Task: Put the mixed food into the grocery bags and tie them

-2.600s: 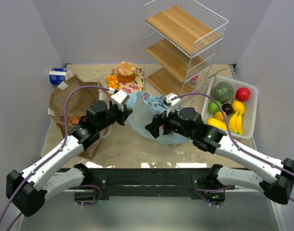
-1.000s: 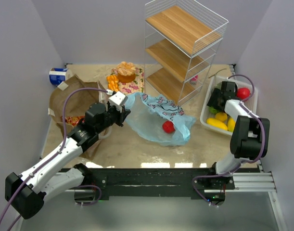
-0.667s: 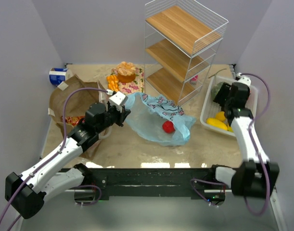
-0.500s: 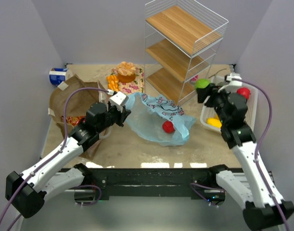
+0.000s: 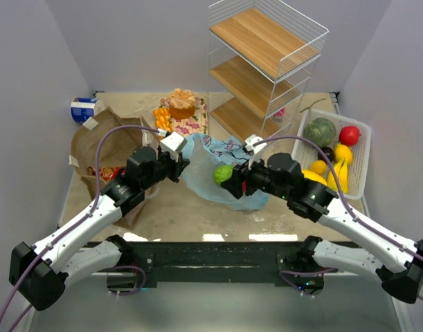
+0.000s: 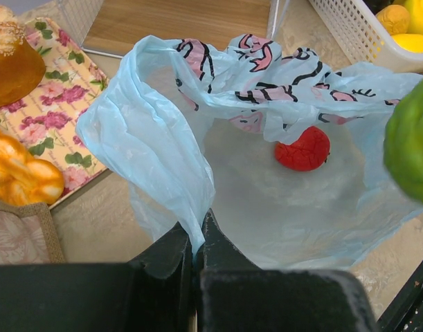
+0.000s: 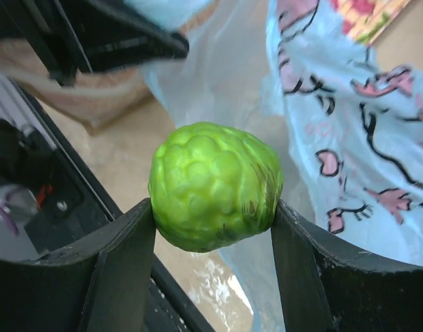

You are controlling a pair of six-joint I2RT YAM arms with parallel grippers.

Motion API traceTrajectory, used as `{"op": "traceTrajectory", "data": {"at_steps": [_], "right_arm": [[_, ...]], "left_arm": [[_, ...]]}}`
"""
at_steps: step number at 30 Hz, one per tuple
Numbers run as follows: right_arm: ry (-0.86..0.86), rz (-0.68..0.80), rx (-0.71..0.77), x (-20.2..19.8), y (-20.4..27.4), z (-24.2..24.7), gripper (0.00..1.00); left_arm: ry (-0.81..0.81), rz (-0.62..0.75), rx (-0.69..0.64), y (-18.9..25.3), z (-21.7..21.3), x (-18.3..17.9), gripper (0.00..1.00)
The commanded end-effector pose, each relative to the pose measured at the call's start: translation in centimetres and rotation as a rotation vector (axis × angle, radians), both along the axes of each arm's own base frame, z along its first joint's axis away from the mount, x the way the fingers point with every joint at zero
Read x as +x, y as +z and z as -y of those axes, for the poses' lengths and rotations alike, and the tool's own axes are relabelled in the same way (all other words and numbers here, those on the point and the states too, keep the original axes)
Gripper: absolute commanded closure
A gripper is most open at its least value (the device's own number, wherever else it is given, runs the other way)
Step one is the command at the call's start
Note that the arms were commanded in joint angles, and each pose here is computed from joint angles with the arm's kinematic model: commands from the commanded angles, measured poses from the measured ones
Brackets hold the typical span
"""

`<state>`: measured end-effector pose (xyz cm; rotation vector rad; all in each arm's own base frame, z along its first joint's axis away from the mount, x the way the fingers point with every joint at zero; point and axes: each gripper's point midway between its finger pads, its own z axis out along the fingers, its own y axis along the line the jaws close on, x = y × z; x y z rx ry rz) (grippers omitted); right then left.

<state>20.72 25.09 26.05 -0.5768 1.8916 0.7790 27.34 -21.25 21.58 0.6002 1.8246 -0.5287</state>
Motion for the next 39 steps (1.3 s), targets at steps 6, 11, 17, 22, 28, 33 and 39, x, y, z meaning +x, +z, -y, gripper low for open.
{"op": "traceTrajectory", "data": {"at_steps": [6, 11, 17, 22, 28, 33, 39], "right_arm": [[-0.214, -0.088, -0.303, 3.1, -5.4, 1.0, 0.43], [-0.188, -0.060, -0.264, 3.2, -3.5, 0.3, 0.02], [-0.355, 0.038, -0.181, 4.2, 3.5, 4.2, 0.01], [-0.683, -0.015, -0.173, 9.1, 3.6, 15.0, 0.06], [-0.972, -0.247, -0.171, 13.0, -5.1, 26.7, 0.13], [-1.156, -0.367, -0.227, 14.6, -11.5, 32.0, 0.13], [-1.232, -0.431, -0.285, 14.9, -15.8, 34.0, 0.06]], "left_arm": [[0.004, 0.037, -0.021, 0.8, 0.2, 0.6, 1.00], [0.006, 0.035, -0.019, 0.7, 0.1, 0.6, 1.00], [0.004, 0.038, -0.022, 0.9, 0.2, 0.7, 1.00], [-0.001, 0.043, -0.023, 1.2, 0.2, 0.5, 1.00], [0.000, 0.062, -0.036, 1.9, -0.1, 0.2, 1.00], [0.002, 0.074, -0.041, 2.3, -0.2, 0.1, 1.00], [-0.003, 0.073, -0.041, 2.2, -0.1, 0.1, 1.00]]}}
